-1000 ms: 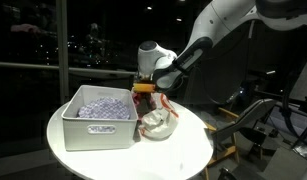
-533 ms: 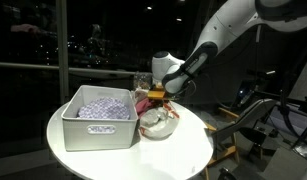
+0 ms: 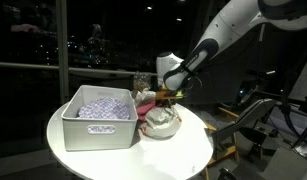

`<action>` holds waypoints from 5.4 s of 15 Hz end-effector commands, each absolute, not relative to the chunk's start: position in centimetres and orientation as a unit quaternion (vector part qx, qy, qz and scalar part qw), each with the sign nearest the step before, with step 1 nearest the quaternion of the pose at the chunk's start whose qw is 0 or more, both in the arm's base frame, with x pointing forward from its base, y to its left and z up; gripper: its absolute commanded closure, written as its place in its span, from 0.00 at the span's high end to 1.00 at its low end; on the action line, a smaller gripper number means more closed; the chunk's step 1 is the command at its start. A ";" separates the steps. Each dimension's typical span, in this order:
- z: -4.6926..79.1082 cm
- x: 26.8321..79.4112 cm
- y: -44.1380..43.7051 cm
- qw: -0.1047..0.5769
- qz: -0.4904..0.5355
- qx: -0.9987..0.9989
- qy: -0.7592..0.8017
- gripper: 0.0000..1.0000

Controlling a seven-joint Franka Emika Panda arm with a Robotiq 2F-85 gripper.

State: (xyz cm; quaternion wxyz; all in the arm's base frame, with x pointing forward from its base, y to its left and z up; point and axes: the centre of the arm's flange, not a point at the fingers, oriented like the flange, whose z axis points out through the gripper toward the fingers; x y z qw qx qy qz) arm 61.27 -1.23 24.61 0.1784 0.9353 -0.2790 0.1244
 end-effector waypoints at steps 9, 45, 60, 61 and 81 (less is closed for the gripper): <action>33.1 58.9 2.4 0.102 0.183 0.952 -0.222 1.00; 25.5 66.9 9.5 -0.092 0.231 0.790 -0.561 1.00; 27.8 66.0 10.7 -0.114 0.244 0.797 -0.540 0.00; 28.4 65.8 10.7 -0.114 0.241 0.800 -0.537 0.00; 44.8 57.9 4.5 0.104 0.354 0.834 -0.410 0.00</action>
